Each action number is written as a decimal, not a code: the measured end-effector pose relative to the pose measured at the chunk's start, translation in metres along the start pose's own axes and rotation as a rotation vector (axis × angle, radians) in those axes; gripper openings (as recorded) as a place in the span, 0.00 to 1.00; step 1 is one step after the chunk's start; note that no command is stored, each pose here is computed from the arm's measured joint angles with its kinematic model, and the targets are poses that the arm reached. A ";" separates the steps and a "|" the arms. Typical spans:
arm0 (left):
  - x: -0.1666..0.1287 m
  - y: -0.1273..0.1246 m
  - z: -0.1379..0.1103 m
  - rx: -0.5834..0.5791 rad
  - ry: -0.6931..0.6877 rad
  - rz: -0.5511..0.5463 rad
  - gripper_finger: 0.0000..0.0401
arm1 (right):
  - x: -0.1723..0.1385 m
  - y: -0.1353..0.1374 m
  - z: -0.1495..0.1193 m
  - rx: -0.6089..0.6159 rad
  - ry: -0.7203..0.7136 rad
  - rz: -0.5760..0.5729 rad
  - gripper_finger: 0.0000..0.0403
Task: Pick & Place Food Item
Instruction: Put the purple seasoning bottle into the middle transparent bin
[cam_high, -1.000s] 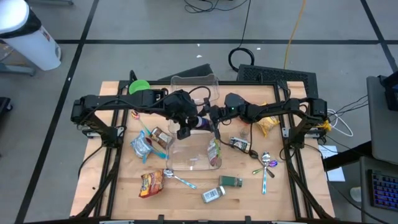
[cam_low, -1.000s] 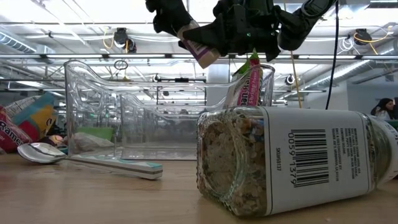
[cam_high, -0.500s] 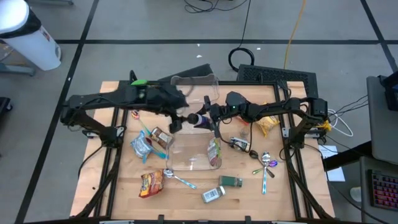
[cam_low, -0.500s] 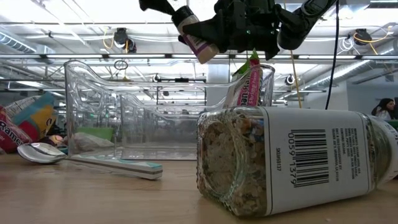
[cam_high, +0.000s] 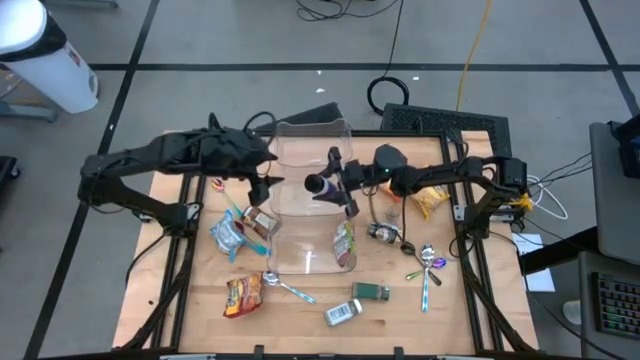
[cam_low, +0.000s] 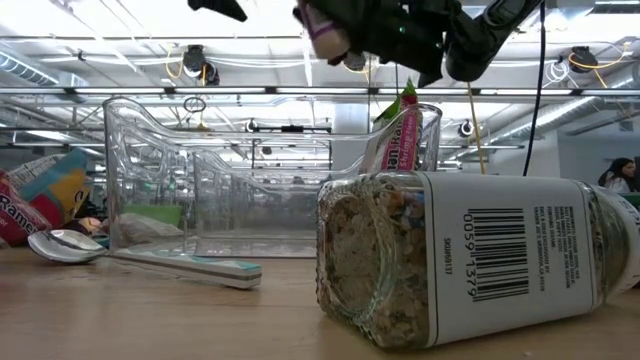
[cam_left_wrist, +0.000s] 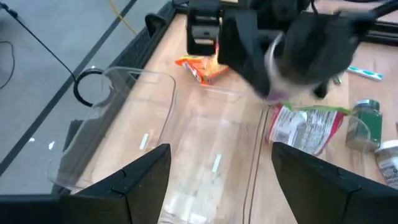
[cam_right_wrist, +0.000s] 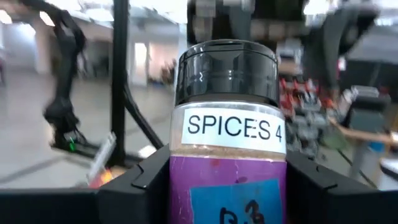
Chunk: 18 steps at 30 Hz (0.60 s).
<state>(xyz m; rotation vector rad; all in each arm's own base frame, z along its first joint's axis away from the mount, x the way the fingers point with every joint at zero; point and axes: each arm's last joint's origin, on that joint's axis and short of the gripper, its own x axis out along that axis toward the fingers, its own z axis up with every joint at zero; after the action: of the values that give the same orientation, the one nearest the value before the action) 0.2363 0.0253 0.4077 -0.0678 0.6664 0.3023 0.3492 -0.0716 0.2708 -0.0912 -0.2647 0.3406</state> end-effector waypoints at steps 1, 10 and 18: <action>0.005 -0.001 -0.003 0.002 0.005 0.002 0.71 | -0.001 -0.001 0.003 0.009 -0.025 0.009 0.50; 0.058 -0.010 -0.028 0.075 -0.111 0.005 0.71 | -0.012 -0.013 0.013 0.089 -0.056 0.034 0.50; 0.086 -0.011 -0.043 0.127 -0.294 0.016 0.71 | -0.013 -0.013 0.016 0.094 -0.064 0.048 0.50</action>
<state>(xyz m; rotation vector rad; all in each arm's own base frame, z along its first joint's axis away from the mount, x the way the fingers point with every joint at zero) 0.2778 0.0301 0.3207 0.1020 0.3927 0.2783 0.3373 -0.0872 0.2843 0.0057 -0.3098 0.4032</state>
